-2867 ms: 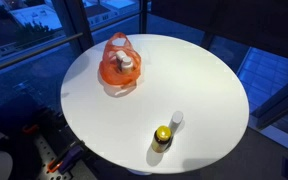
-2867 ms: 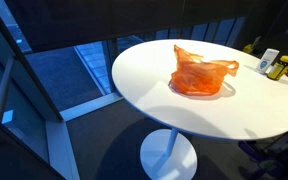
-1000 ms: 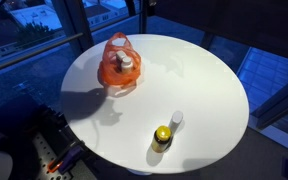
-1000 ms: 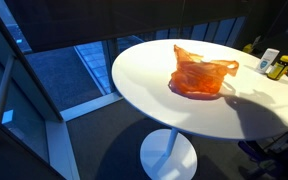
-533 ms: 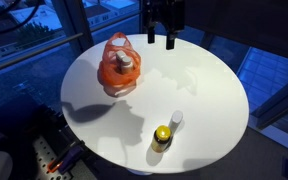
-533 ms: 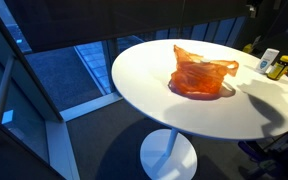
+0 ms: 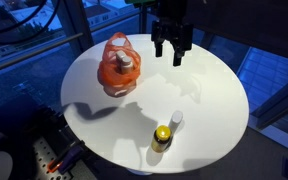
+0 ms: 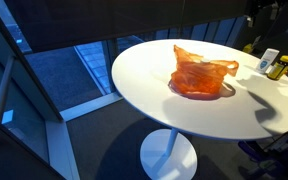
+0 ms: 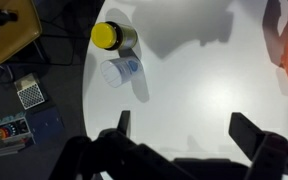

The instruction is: Put the white bottle inside the orange plastic

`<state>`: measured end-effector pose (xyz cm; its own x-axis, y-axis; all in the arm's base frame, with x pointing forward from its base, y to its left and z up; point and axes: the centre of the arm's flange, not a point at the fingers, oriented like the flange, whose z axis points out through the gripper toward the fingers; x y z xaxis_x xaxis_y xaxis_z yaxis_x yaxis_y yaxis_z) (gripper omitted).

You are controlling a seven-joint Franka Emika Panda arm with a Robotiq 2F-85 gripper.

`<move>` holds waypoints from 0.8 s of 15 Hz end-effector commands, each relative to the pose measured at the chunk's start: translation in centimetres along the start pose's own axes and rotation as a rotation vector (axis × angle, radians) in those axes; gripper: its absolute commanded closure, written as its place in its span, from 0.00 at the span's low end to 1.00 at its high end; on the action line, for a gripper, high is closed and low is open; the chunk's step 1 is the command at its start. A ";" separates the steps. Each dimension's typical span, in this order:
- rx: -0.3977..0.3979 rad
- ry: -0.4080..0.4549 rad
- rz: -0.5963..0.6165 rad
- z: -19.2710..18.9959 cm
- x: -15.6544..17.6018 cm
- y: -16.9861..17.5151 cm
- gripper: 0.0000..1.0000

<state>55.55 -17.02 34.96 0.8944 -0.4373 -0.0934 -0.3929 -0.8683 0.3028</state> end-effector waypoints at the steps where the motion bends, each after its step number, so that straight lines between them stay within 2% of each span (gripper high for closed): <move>1: 0.000 0.002 0.001 -0.1 0.0 0.0 0.00; 12: 0.007 -0.043 0.045 4.3 2.3 4.0 0.00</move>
<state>54.56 -20.79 32.42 0.8635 -0.4890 -0.1237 -0.4311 -0.8427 0.3223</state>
